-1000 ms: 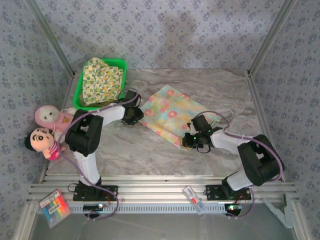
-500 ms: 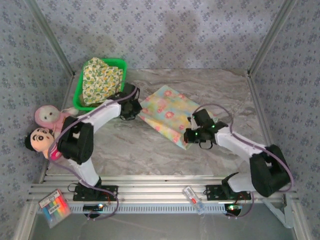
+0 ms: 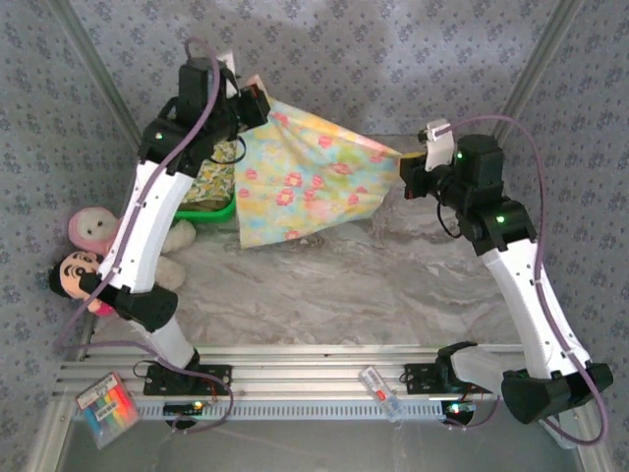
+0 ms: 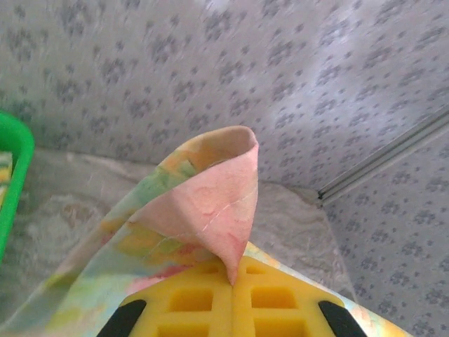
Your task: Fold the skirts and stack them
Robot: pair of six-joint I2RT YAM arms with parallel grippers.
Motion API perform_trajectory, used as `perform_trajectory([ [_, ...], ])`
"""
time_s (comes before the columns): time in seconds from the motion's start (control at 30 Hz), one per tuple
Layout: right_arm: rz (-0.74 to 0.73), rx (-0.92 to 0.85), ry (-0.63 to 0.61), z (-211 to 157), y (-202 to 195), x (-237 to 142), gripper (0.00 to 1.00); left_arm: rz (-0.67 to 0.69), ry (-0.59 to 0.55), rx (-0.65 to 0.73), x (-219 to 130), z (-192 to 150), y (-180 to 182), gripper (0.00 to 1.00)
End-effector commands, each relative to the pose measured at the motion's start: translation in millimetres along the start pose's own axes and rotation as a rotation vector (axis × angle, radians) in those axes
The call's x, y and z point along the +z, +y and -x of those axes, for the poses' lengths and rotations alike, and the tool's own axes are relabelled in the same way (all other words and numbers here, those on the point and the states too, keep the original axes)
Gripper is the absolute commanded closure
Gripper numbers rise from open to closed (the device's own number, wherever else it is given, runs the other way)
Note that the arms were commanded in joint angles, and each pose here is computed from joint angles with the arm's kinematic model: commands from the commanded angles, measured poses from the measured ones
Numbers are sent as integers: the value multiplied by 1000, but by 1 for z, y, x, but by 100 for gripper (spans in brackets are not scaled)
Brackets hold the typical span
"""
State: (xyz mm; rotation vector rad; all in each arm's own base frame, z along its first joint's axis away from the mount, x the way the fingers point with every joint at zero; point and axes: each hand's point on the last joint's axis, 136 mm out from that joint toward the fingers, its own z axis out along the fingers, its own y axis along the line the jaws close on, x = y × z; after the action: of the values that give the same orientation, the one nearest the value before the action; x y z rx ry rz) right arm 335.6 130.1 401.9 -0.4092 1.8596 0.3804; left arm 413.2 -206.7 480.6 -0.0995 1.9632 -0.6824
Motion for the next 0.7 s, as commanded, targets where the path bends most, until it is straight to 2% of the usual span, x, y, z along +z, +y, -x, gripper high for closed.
perform_trajectory([
  [0.0,-36,-104,-41,19,-6,-15,100,29,50,104,-7,-3,3,100],
  [0.1,-27,-142,-106,33,-4,-28,100,-9,25,118,-21,8,-8,100],
  [0.2,-32,-163,-117,34,-5,-31,100,-35,3,134,-21,11,-13,100],
  [0.3,-42,-180,-86,23,-15,-11,100,-51,9,145,1,7,-14,100],
  [0.47,-133,-182,-57,25,-65,36,100,-22,-1,122,64,15,2,100],
  [0.6,-169,-196,-60,45,-105,63,100,-104,-139,122,90,48,-9,100],
  [0.67,-188,-227,-56,58,-120,70,100,-136,-213,110,91,65,-14,100],
])
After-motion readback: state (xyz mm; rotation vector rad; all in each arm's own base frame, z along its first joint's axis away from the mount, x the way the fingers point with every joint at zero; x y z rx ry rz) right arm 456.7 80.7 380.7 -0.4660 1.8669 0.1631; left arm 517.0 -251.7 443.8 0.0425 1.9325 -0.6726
